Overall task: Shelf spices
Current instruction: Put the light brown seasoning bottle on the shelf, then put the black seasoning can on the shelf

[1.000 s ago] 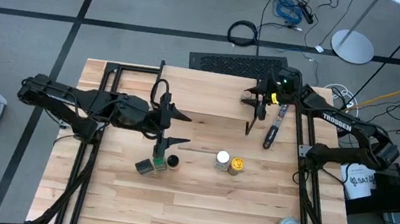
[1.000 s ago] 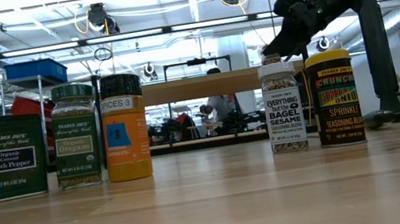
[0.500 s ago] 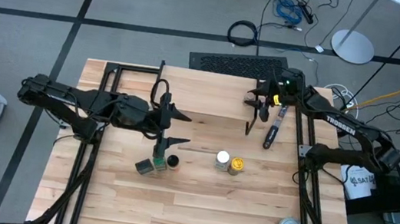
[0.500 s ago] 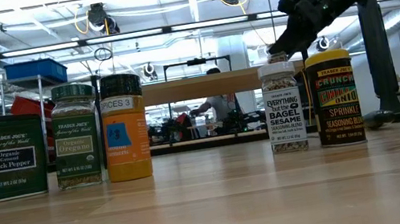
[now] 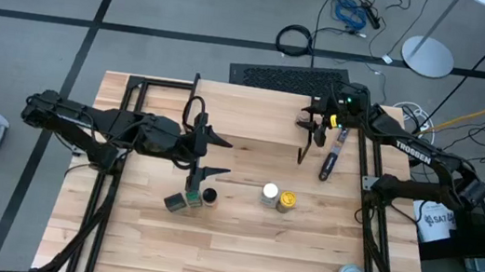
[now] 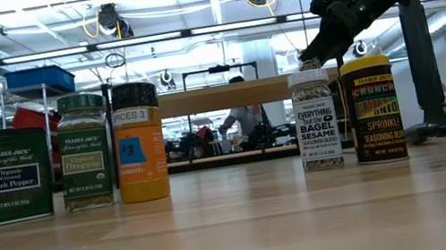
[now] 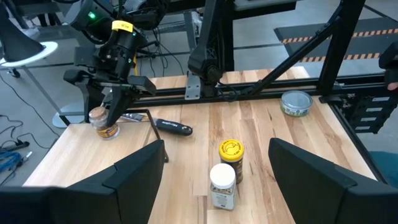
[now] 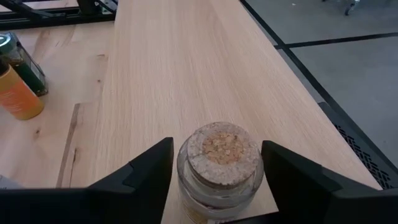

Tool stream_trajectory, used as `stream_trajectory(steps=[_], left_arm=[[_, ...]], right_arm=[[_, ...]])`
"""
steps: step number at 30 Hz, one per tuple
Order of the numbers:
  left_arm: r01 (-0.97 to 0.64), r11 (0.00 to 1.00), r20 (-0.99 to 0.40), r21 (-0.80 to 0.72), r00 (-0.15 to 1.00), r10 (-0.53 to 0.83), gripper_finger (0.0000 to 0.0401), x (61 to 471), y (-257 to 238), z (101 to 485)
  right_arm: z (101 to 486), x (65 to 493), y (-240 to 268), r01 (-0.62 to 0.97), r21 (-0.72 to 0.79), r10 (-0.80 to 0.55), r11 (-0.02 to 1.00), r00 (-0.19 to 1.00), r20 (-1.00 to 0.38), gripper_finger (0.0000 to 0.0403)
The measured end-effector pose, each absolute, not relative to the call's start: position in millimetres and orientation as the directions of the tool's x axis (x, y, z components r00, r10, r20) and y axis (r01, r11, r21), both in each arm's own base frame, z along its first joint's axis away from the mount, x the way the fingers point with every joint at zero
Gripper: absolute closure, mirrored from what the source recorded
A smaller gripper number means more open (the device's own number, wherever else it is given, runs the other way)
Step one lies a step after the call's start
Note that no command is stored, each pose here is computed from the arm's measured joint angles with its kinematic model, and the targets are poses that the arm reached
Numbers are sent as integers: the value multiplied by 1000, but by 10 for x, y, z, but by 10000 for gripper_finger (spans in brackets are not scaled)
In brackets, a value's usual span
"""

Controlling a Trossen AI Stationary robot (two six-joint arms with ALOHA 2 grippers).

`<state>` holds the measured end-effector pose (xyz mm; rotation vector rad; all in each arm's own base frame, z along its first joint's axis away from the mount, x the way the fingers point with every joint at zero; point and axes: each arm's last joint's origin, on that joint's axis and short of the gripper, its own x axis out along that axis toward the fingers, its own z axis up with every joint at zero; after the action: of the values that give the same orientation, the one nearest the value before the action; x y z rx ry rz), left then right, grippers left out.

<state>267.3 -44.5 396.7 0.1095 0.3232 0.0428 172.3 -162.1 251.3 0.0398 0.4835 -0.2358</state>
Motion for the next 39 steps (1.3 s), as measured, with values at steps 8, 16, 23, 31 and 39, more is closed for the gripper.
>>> stream_trajectory(steps=[8, 16, 23, 31, 39], left_arm=[[-24, 993, -315, 114, 947, 60, 104, 2673, -445, 3966], [-24, 993, -316, 114, 947, 60, 104, 2672, -445, 3965], [-16, 992, -392, 127, 918, 65, 104, 2644, -440, 3890], [-55, 997, -504, 55, 860, 75, 104, 2587, -430, 3779], [-300, 954, -750, -21, 635, 183, 104, 2327, -504, 3517]], right_arm=[[2605, 1681, -1576, 239, -33, -230, 970, 873, -430, 158], [2825, 1559, -1439, 262, -36, -257, 965, 903, -345, 158], [3086, 1468, -1068, 182, -20, -182, 983, 956, -230, 157], [3300, 1400, -477, -76, 65, 83, 995, 991, -108, 159], [3257, 1468, -114, -261, 124, 278, 957, 948, -153, 160]])
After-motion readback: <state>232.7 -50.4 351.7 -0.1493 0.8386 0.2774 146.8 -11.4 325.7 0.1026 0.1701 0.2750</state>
